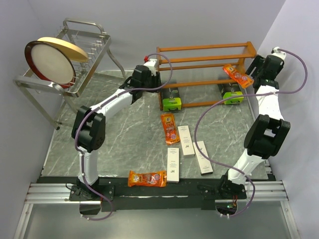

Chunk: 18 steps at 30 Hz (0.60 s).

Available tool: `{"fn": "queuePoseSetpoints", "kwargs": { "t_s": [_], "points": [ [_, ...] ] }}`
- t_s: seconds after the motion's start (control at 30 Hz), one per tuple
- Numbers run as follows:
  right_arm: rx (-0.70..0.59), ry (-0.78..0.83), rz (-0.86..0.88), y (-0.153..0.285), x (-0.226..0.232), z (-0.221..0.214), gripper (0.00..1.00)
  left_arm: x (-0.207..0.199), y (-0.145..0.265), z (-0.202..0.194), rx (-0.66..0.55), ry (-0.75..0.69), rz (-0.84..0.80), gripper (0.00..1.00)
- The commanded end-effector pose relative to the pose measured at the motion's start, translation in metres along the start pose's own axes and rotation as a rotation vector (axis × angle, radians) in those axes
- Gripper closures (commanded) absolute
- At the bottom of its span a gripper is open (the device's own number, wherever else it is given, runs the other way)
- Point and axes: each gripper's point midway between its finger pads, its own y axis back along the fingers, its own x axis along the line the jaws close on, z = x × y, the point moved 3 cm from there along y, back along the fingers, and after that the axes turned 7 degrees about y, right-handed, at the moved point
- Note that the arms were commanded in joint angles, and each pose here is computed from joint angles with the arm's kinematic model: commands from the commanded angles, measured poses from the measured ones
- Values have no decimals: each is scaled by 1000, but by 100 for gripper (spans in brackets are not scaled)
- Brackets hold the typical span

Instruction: Place and organize the shaving razors onto the shelf

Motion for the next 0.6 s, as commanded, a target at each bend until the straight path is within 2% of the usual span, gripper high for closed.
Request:
{"fn": "queuePoseSetpoints", "kwargs": {
  "t_s": [0.0,0.23,0.33,0.47,0.57],
  "points": [
    [-7,26,32,-18,3,-3,15,22,23,-6,61,-37,23,54],
    [7,39,8,-43,1,-17,16,28,31,-16,80,-38,11,60],
    [-10,27,26,-52,4,-17,18,24,36,-16,79,-33,-2,55],
    [-31,5,33,-59,7,-10,19,19,45,-17,87,-14,-24,37],
    [-37,4,45,-58,9,-5,22,14,50,-13,79,1,-34,32]
  ]
}}
